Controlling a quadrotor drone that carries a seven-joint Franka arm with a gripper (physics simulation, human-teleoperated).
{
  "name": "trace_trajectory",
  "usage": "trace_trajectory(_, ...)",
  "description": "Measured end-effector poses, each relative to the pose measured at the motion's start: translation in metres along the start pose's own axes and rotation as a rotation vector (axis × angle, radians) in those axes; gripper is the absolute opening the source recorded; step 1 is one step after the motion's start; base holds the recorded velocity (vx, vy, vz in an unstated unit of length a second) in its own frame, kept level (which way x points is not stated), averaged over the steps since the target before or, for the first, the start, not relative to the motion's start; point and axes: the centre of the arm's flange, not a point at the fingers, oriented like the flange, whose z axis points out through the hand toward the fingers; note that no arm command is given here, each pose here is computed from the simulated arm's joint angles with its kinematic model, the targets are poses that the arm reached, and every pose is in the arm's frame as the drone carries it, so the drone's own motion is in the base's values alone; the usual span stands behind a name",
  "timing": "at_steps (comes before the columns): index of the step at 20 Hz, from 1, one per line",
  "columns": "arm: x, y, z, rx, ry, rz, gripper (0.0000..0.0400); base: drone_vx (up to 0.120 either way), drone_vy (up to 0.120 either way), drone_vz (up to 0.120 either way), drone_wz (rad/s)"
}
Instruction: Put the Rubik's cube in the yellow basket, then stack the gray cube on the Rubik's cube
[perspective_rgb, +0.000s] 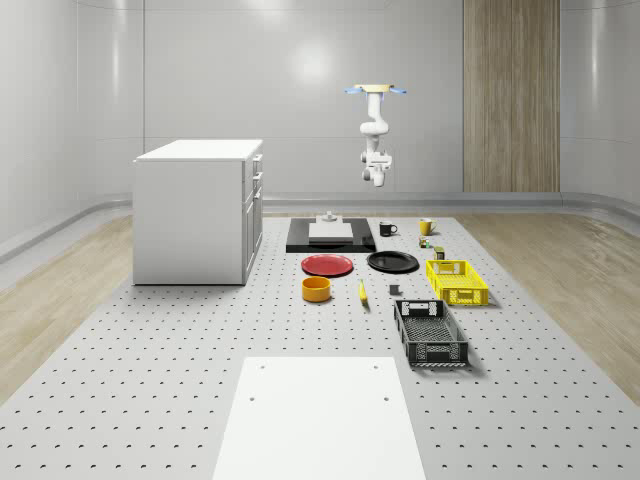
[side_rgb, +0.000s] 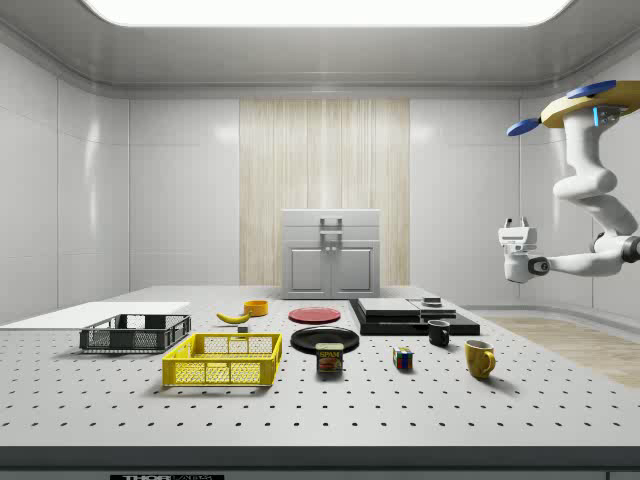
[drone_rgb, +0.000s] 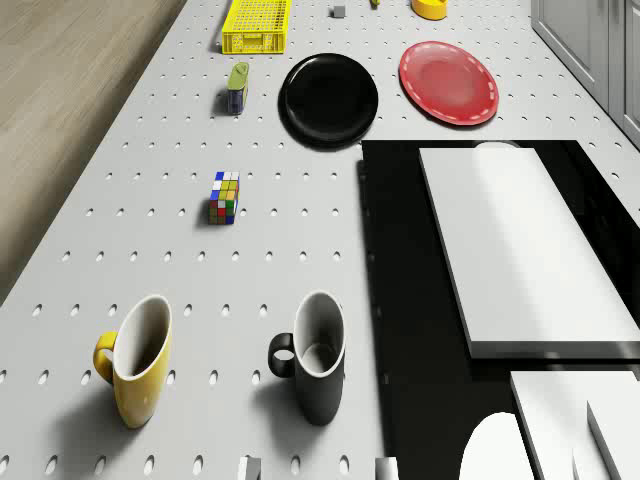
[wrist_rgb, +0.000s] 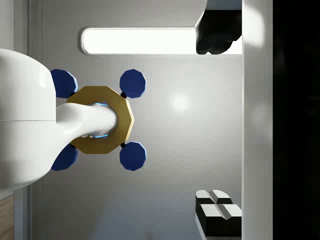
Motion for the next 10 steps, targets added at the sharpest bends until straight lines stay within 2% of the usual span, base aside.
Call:
trace_trajectory(2,-0.002,0.002,-0.015,0.001,0.001,0.0,0.04,0.04,-0.08,0.0,0.0)
trace_trajectory(8,-0.002,0.002,-0.056,0.004,0.004,0.0,0.04,0.12,-0.12,0.0,0.0)
trace_trajectory(10,-0.001,0.001,-0.066,0.006,0.006,0.0,0.04,0.12,0.0,0.0,0.0)
